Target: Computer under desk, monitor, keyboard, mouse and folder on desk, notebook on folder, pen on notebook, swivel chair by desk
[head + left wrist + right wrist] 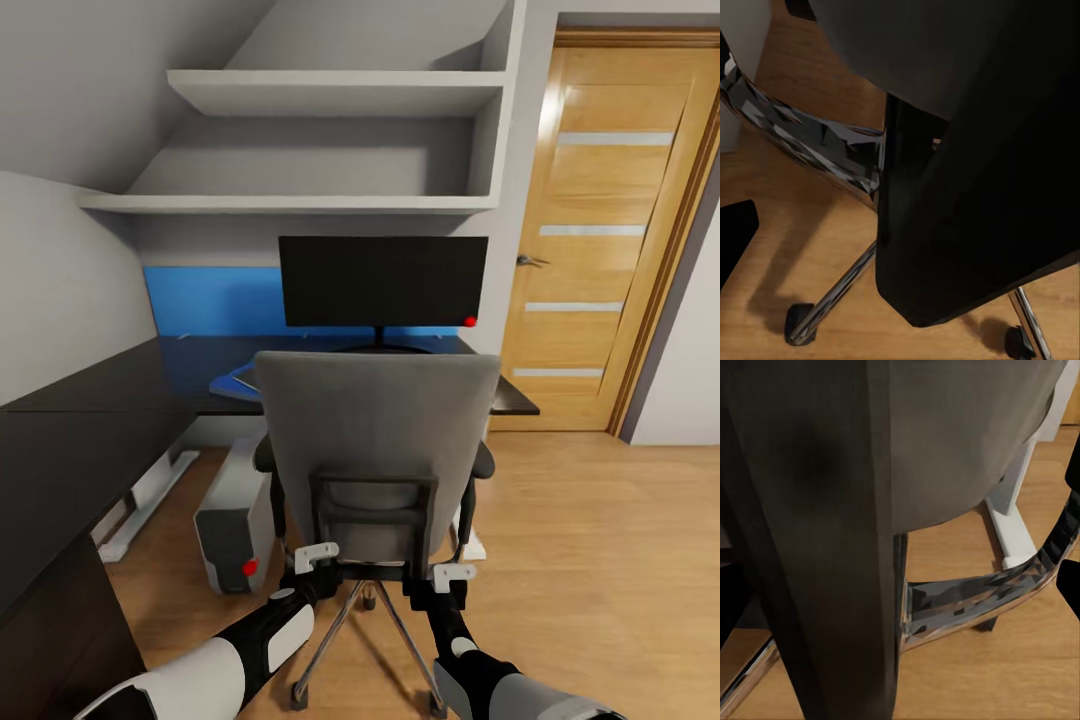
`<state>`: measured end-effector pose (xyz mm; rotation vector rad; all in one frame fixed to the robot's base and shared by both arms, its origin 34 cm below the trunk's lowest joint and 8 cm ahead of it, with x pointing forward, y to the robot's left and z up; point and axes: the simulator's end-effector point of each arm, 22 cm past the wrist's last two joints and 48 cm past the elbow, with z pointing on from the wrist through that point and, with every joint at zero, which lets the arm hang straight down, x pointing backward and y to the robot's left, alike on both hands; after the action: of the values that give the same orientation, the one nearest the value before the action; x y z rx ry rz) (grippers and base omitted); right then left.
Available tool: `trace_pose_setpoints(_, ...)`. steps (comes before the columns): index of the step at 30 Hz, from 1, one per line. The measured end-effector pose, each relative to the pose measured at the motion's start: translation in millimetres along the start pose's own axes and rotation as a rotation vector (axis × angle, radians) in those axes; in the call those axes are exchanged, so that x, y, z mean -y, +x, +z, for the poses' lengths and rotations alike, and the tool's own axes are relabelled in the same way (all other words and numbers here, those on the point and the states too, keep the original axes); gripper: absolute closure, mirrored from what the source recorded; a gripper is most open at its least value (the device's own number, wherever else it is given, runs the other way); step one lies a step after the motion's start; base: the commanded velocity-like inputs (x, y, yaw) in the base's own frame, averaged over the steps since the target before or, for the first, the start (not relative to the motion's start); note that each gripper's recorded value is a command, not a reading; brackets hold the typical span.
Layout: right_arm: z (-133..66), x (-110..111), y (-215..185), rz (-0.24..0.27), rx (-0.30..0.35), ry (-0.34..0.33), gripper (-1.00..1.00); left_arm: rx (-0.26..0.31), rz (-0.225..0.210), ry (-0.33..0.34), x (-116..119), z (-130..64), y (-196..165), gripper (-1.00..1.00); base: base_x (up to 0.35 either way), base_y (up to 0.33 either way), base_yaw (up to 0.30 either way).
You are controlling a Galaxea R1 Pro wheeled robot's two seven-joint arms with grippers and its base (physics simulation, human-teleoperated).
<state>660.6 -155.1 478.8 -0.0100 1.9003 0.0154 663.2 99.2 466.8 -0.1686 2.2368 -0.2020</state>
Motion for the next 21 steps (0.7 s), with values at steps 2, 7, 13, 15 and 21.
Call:
trace_pose_setpoints(2,0.0,0.0,0.2,-0.001,-0.001,0.0,-1.0,0.0,0.0,0.0,0.0,0.0,0.1,-1.0,0.32,0.0,0.0)
trace_pose_setpoints(7,0.1,0.2,0.1,0.0,0.0,0.001,-1.0,0.0,0.001,0.0,-0.1,0.2,-0.1,-1.0,0.228,0.0,0.0)
trace_pose_setpoints(13,0.5,-1.9,-0.3,-0.011,0.001,-0.007,-1.0,0.0,0.001,0.0,-0.3,0.5,0.2,-1.0,-0.083,-0.039,0.0)
trace_pose_setpoints(15,0.6,-1.4,-0.2,-0.008,0.001,-0.005,-1.0,-0.001,0.0,0.0,-0.2,0.6,0.3,-1.0,-0.257,-0.108,0.0)
trace_pose_setpoints(21,0.6,0.1,0.2,0.001,0.0,0.001,-1.0,-0.001,0.0,-0.001,-0.5,0.7,0.3,-1.0,-0.298,-0.124,0.0)
